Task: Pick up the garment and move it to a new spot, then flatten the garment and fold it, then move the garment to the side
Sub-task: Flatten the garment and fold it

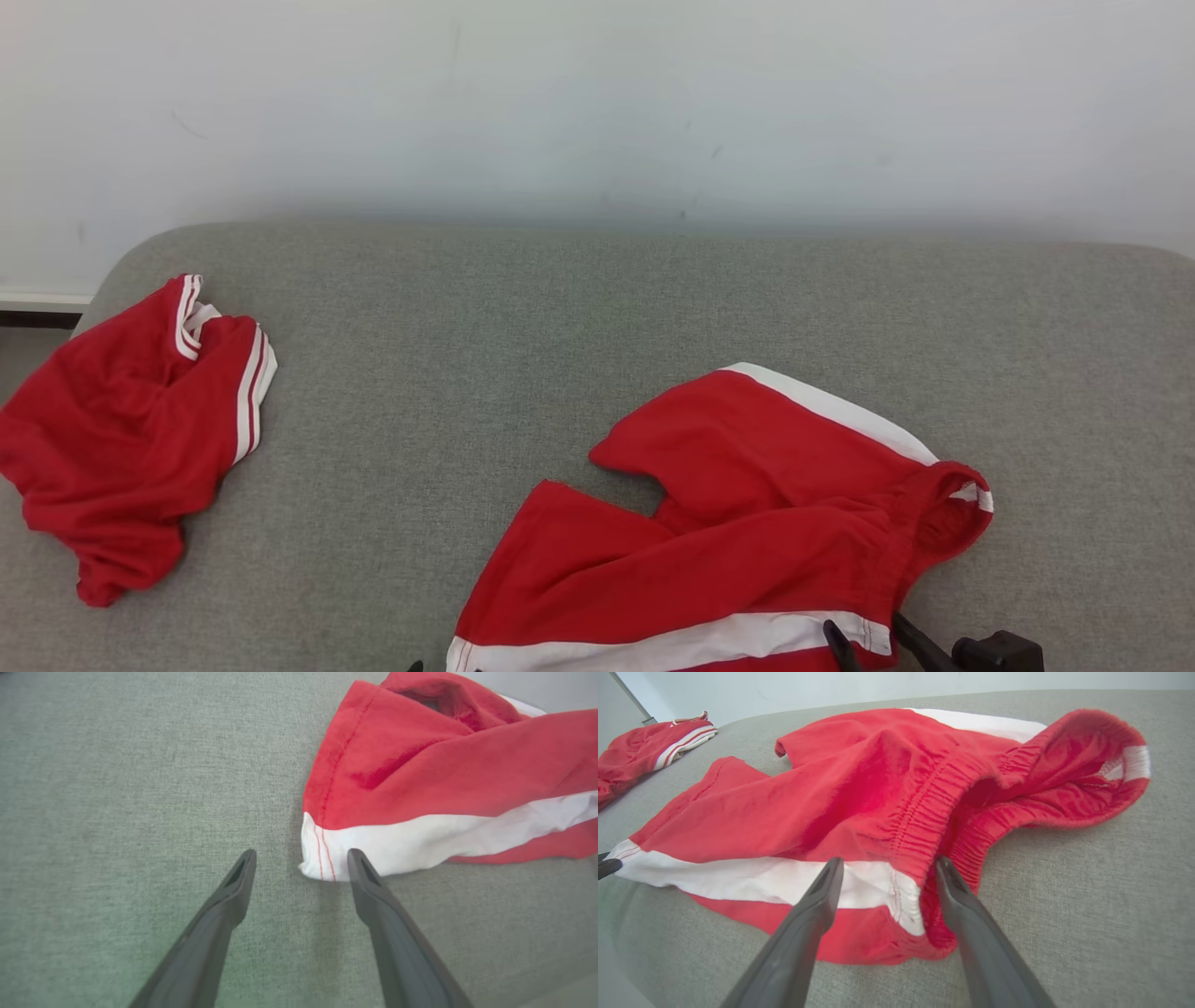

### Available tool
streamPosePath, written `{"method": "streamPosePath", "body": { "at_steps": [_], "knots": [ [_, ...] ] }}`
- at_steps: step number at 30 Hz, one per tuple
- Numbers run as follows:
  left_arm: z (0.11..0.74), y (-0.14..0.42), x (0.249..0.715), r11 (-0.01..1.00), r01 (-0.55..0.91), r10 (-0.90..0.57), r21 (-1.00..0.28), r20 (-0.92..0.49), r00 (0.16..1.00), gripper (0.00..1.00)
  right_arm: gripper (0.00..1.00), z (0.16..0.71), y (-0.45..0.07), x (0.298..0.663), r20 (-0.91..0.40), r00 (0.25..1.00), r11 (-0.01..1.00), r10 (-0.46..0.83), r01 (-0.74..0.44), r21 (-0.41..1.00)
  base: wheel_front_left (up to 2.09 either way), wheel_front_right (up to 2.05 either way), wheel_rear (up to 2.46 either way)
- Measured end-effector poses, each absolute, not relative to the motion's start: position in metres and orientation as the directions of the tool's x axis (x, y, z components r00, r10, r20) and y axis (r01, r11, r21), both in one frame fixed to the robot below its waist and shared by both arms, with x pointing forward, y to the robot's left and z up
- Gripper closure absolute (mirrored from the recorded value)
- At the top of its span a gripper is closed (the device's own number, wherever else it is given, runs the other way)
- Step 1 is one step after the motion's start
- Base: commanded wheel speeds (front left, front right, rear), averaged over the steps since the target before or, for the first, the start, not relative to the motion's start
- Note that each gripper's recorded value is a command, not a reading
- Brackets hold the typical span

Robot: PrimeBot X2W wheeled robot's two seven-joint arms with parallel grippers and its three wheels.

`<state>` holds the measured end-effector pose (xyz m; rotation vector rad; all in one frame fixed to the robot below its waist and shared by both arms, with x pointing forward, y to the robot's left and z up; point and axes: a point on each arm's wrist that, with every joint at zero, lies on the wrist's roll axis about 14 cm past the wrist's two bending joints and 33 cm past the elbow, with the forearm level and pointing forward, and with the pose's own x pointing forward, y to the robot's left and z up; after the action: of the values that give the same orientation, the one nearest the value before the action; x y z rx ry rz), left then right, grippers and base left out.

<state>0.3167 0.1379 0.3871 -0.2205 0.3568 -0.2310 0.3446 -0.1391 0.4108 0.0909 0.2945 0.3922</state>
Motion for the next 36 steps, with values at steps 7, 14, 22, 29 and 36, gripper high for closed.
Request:
{"method": "streamPosePath", "body": {
  "at_steps": [7,14,22,29,36],
  "knots": [
    [0.382,0.135,0.318,0.949,0.209,-0.282,-0.235,-0.34,0.897,0.0,0.0,0.404,-0.14,0.345,-0.298,0.865,0.915,0.403,-0.382,0.128,0.0,0.0,0.0],
    [0.386,0.131,0.322,0.943,0.237,-0.306,-0.233,-0.33,0.893,0.0,0.0,0.402,-0.136,0.343,-0.309,0.849,0.903,0.428,-0.412,0.119,0.0,0.0,0.0],
    [0.39,0.129,0.318,0.934,0.273,-0.339,-0.231,-0.326,0.883,0.0,0.0,0.409,-0.141,0.342,-0.298,0.848,0.897,0.439,-0.431,0.095,0.0,0.0,0.0],
    [0.388,0.119,0.323,0.921,0.311,-0.378,-0.233,-0.353,0.856,0.09,0.0,0.407,-0.138,0.342,-0.306,0.836,0.889,0.454,-0.448,0.095,0.0,0.0,0.0],
    [0.387,0.112,0.329,0.912,0.328,-0.399,-0.246,-0.355,0.845,1.0,1.0,0.408,-0.131,0.346,-0.31,0.824,0.878,0.474,-0.467,0.104,0.0,0.0,0.0]
  ]
}}
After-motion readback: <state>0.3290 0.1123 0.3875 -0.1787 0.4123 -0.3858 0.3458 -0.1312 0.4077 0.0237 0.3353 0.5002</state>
